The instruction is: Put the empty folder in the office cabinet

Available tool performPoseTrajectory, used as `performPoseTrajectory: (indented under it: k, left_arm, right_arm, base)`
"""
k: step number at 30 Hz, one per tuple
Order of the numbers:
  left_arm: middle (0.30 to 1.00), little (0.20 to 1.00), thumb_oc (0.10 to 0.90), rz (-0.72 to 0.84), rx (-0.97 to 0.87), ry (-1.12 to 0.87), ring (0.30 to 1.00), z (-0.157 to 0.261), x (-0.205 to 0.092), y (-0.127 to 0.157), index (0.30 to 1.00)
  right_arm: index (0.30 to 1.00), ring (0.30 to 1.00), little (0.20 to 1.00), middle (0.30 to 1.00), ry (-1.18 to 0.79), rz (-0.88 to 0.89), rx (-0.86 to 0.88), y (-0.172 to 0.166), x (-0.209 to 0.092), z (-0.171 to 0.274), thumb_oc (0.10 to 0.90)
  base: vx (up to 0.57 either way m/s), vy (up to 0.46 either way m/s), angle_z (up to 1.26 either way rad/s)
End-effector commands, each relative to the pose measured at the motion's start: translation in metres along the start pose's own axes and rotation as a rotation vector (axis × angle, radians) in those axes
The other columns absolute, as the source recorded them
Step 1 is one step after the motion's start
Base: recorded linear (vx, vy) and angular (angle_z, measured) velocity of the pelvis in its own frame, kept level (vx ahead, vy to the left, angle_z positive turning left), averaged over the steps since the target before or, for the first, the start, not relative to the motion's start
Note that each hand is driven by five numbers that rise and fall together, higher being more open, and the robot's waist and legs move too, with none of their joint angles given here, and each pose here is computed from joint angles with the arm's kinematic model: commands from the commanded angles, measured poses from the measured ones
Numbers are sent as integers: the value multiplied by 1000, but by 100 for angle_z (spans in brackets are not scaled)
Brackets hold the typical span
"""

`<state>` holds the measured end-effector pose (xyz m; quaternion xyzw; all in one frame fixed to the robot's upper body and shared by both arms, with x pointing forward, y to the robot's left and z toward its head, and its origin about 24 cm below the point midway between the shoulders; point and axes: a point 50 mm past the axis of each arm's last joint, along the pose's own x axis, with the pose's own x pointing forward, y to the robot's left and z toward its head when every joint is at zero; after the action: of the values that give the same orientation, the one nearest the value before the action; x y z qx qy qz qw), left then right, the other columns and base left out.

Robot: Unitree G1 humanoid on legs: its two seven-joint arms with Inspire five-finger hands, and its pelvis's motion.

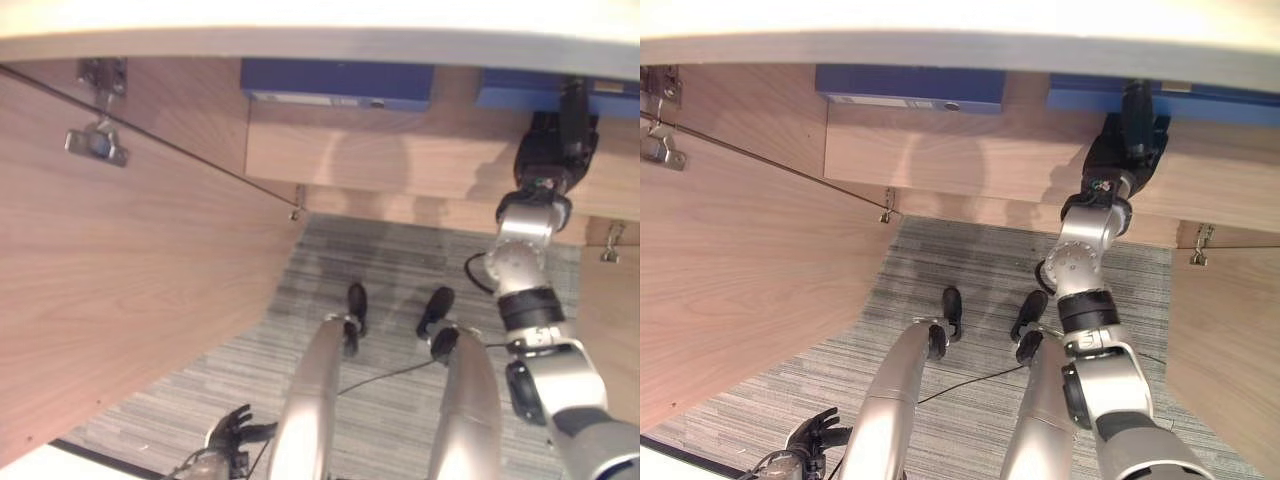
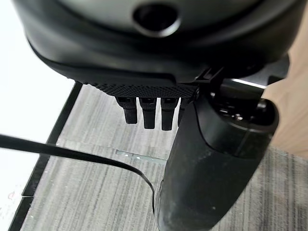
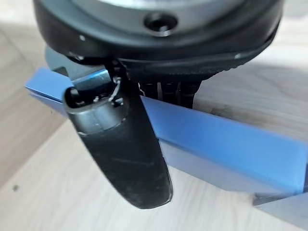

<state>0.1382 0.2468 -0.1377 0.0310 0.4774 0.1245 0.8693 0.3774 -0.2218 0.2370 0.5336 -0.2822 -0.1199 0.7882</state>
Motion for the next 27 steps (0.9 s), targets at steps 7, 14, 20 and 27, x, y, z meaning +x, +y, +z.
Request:
performPoseTrajectory:
  k: [7,14,20,27]
  left_arm:
    - [900,900,800,125,119,127,900,-34,-14,71,900]
    - [900,900,800,110,129,123,900,-30,-13,69,900]
    - [900,900,800,104,92,109,900,-27,-10,59,900]
    - [900,900,800,72,66,71,900,-23,-9,47,900]
  right_arm:
    - [900,900,900,900,264,336,-709,38,32,-5,800]
    - [900,900,900,900,425,330,-786,9,23,-26,800]
    - [900,900,900,900,416,182,-440,-24,6,-37,800]
    - [900,900,900,900,386,164,-164,-45,-18,-41,800]
  base:
    - [-9,-2,-1]
    - [-14,-2,-8]
    - [4,5,1]
    - [0,1,0]
